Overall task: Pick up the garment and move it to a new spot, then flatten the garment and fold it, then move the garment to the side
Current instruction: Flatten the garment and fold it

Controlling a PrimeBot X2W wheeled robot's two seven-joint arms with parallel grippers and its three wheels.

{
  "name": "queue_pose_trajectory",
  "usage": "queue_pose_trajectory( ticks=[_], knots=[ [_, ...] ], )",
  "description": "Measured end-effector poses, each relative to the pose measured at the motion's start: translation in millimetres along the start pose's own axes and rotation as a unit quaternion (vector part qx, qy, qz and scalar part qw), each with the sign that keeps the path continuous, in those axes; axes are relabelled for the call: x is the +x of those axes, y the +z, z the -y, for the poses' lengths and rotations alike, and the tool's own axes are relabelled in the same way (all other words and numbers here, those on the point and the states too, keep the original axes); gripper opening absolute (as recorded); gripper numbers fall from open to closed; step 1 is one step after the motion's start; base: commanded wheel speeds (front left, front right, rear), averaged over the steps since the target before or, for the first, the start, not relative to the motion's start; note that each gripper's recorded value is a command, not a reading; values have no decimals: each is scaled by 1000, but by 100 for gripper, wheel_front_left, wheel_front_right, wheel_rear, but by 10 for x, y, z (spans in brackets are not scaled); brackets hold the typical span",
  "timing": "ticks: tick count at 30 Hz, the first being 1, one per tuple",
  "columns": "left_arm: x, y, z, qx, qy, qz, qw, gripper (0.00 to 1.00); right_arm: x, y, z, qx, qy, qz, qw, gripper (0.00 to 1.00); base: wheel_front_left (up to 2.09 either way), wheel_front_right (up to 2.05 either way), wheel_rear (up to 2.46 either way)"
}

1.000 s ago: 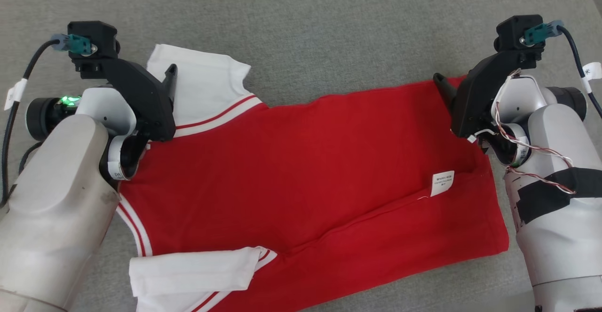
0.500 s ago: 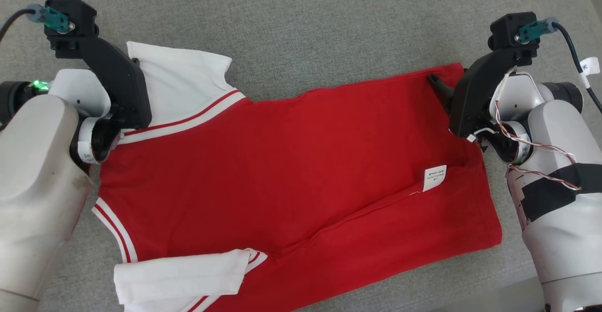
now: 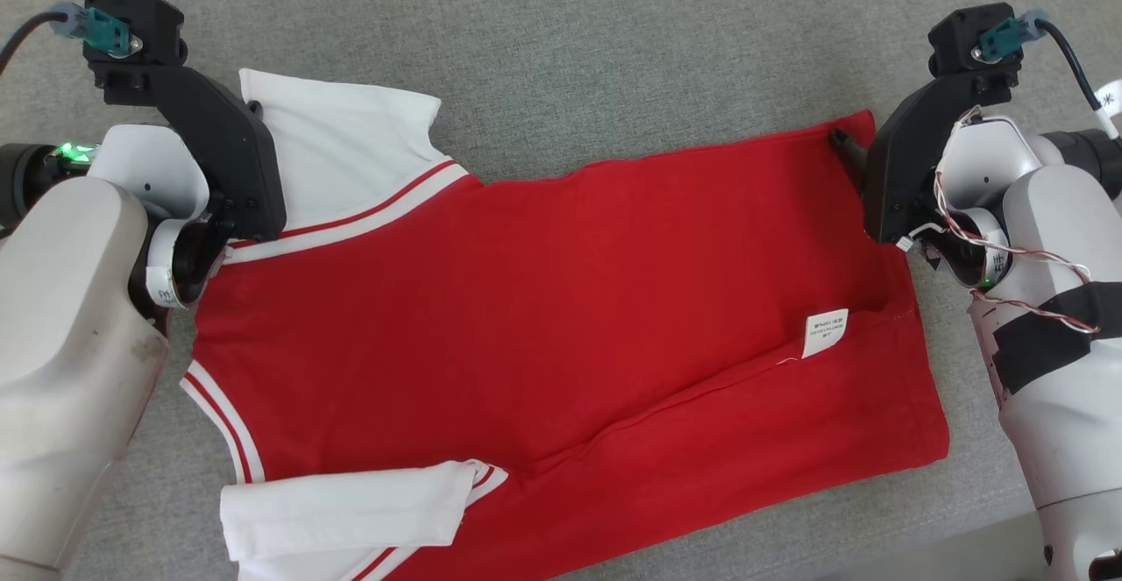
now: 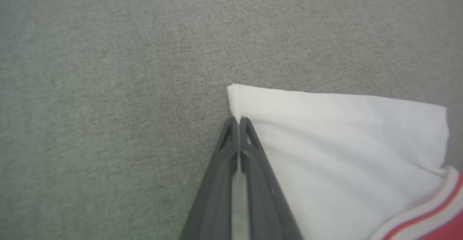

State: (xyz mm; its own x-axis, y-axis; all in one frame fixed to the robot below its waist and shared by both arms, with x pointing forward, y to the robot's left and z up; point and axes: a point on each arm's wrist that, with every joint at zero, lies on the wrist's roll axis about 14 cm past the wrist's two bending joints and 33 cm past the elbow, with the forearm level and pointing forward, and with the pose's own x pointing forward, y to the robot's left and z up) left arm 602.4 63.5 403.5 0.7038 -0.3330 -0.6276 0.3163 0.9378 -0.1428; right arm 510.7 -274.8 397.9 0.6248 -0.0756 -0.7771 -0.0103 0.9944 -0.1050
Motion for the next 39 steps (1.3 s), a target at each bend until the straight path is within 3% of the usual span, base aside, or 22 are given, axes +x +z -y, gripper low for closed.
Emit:
queue_pose_trajectory(
  ticks=[4, 5, 6, 7, 8, 15, 22, 33, 39],
  knots=[
    [-18, -6, -16, 1, 1, 0, 1000, 0, 27, -23, -49, 6, 10, -15, 1000, 100, 0, 0, 0],
    [-22, -8, -21, 0, 1, 0, 1000, 0, 32, -25, -61, 7, 13, -16, 1000, 91, 0, 0, 0],
    [-27, -7, -27, 1, 1, 2, 1000, 0, 36, -27, -68, 9, 14, -17, 1000, 37, 0, 0, 0],
    [-31, -11, -36, 1, 2, 3, 1000, 0, 41, -28, -71, 8, 15, -19, 1000, 9, 0, 0, 0],
    [-33, -14, -44, 1, 3, 3, 1000, 0, 47, -28, -78, 7, 15, -19, 1000, 0, 0, 0, 0],
    [-67, 194, -133, 5, 23, 93, 995, 0, 101, 114, -47, 16, 7, 30, 999, 0, 0, 0, 0],
    [-247, 661, -127, 19, 28, 245, 969, 0, 81, 279, -26, 37, 0, 88, 995, 0, 0, 0, 0],
    [-525, 563, 114, -12, -1, 282, 959, 0, -37, 353, -65, 39, 4, 152, 988, 0, 0, 0, 0],
    [-829, 251, 314, -34, -32, 289, 956, 0, -185, 224, -88, 16, 6, 176, 984, 0, 0, 0, 0]
  ],
)
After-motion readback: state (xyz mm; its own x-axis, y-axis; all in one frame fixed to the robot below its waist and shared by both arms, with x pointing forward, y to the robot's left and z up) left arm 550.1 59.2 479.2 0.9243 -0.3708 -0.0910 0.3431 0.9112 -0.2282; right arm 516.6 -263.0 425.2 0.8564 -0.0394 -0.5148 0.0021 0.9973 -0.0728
